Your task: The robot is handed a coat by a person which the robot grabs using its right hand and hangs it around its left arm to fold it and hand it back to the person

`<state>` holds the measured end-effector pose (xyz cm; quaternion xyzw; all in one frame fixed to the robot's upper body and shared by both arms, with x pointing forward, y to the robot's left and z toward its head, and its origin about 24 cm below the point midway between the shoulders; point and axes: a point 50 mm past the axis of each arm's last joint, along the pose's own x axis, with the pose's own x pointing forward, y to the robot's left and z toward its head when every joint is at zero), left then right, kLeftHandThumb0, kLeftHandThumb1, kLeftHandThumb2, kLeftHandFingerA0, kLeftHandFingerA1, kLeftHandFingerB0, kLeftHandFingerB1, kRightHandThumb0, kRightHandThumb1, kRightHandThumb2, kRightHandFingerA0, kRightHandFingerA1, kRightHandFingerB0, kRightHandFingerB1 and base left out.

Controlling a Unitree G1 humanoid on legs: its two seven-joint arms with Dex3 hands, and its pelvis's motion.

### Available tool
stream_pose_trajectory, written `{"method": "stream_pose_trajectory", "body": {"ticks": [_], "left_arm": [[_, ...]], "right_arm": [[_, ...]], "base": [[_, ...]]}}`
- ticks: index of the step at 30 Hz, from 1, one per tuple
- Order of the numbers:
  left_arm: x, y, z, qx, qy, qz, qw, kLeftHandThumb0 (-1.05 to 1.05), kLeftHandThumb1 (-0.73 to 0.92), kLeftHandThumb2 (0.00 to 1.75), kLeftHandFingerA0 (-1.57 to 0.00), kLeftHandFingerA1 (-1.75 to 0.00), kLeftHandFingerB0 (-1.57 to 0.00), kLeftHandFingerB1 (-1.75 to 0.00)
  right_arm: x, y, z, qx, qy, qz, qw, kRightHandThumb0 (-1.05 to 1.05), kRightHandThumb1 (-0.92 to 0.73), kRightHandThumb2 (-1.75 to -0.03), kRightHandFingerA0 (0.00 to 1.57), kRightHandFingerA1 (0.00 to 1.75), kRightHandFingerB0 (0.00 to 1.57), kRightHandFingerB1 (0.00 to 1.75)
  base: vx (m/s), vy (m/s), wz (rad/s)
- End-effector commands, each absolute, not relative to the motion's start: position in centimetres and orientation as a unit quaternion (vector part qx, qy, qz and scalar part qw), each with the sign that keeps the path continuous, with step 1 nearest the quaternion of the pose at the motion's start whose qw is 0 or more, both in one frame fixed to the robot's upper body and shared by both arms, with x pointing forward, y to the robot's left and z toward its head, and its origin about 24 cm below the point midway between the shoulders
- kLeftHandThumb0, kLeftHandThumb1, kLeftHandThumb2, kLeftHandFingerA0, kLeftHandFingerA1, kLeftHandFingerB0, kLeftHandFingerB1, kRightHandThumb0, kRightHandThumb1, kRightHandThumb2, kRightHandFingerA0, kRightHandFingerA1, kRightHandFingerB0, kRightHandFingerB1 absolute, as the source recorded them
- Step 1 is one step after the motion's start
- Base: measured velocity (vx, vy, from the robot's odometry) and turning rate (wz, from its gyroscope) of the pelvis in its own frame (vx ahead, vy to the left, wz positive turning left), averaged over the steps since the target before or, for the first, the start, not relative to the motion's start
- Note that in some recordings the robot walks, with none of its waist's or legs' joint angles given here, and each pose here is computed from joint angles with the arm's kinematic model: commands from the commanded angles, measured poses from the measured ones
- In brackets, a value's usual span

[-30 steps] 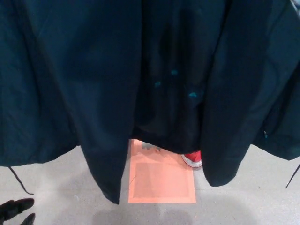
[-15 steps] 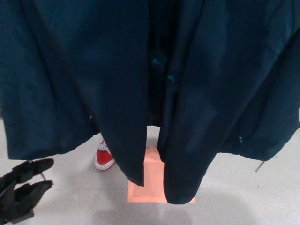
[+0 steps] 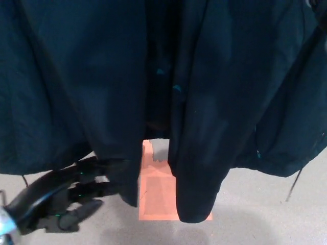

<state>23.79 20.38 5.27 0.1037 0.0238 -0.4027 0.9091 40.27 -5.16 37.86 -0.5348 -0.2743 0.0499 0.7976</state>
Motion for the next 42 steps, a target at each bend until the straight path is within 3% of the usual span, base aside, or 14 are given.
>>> {"method": "stream_pose_trajectory", "body": {"ticks": [1,4,8,9,11,14,17,20,29,30,31,34,38,42], "left_arm": [[21.6,15.2,7.6,0.034,0.057,-0.581,0.811,-0.82,0.83,0.66,-0.25,-0.37,-0.15,-0.32],[21.5,14.1,7.9,0.035,0.061,-0.595,0.800,-0.38,0.49,1.07,-0.01,-0.48,-0.01,-0.48],[22.3,12.3,7.7,0.038,0.050,-0.605,0.794,-0.70,0.88,0.65,-0.22,-0.39,-0.14,-0.34],[22.5,12.0,7.7,0.038,0.049,-0.606,0.793,-0.68,0.89,0.66,-0.21,-0.39,-0.14,-0.35],[23.1,11.0,7.7,0.037,0.051,-0.606,0.793,-0.36,0.58,1.12,0.00,-0.48,-0.01,-0.49],[23.8,9.7,7.7,0.037,0.058,-0.602,0.795,-0.70,0.86,0.65,-0.20,-0.38,-0.15,-0.35],[24.5,8.2,7.6,0.033,0.057,-0.596,0.800,-0.70,0.84,0.64,-0.23,-0.39,-0.18,-0.35],[25.6,6.7,7.7,0.036,0.062,-0.586,0.807,-0.70,0.83,0.64,-0.22,-0.37,-0.17,-0.34],[28.9,4.2,8.6,0.031,0.042,-0.550,0.834,-0.63,0.87,0.65,-0.26,-0.38,-0.21,-0.33],[29.3,4.0,8.9,0.035,0.045,-0.543,0.838,-0.63,0.85,0.65,-0.27,-0.37,-0.23,-0.33],[30.0,3.5,9.3,0.034,0.048,-0.539,0.840,-0.67,0.82,0.65,-0.26,-0.36,-0.24,-0.32],[31.0,3.0,9.9,0.034,0.047,-0.534,0.843,-0.67,0.81,0.65,-0.27,-0.33,-0.27,-0.32],[32.2,2.2,10.0,0.015,0.063,-0.502,0.862,-0.64,0.64,0.95,-0.26,-0.47,-0.30,-0.48],[32.7,1.9,10.2,0.051,0.061,-0.482,0.872,-0.52,0.88,0.66,-0.24,-0.31,-0.24,-0.31]], "right_arm": [[35.8,0.8,43.3,-0.491,-0.440,0.051,0.750,-0.30,-0.78,-0.62,1.02,0.95,0.82,0.57],[35.7,1.5,42.9,-0.490,-0.441,0.062,0.750,-0.28,-0.74,-0.62,0.93,1.12,0.72,0.49],[35.2,2.8,42.8,-0.486,-0.444,0.077,0.749,-0.37,-0.83,-0.64,0.97,0.75,0.87,0.66],[35.0,3.2,42.8,-0.484,-0.445,0.082,0.749,-0.29,-0.67,-1.09,0.94,0.87,0.82,0.80],[34.5,4.1,42.7,-0.470,-0.459,0.104,0.747,-0.28,-0.82,-0.64,1.00,1.18,0.86,0.95],[33.8,5.2,42.3,-0.464,-0.482,0.124,0.733,-0.17,-0.67,-0.63,0.82,1.59,0.71,1.36],[33.3,6.5,41.8,-0.445,-0.480,0.151,0.740,-0.34,-0.80,-0.63,1.12,0.80,0.96,0.62],[32.7,7.9,41.2,-0.426,-0.470,0.193,0.749,-0.35,-0.82,-0.63,1.05,0.60,0.84,0.53],[30.4,11.0,40.4,-0.410,-0.485,0.247,0.732,-0.38,-0.82,-0.65,0.83,1.16,0.75,0.51],[30.2,11.2,40.5,-0.407,-0.490,0.244,0.731,-0.33,-0.65,-1.06,0.88,1.01,0.73,0.73],[29.7,11.5,40.5,-0.406,-0.501,0.254,0.721,-0.35,-0.78,-0.65,0.73,0.87,0.67,0.57],[28.8,12.0,40.4,-0.412,-0.522,0.269,0.696,-0.25,-0.71,-0.64,0.74,1.43,0.84,0.81],[27.6,12.6,40.6,-0.381,-0.510,0.324,0.700,-0.34,-0.79,-0.63,0.86,1.00,0.83,0.59],[26.8,13.0,40.4,-0.363,-0.510,0.350,0.697,-0.32,-0.81,-0.69,0.82,1.55,0.76,0.73]], "base": [[0.00,0.000,0.00],[0.00,0.000,0.00],[0.00,0.000,0.00],[0.00,0.000,0.00],[0.00,0.000,0.00],[0.00,0.000,0.00],[0.00,0.000,0.00],[0.00,0.000,0.00],[0.00,0.000,0.00],[0.00,0.000,0.00],[0.00,0.000,0.00],[0.00,0.000,0.00],[0.00,0.000,0.00],[0.00,0.000,0.00]]}}
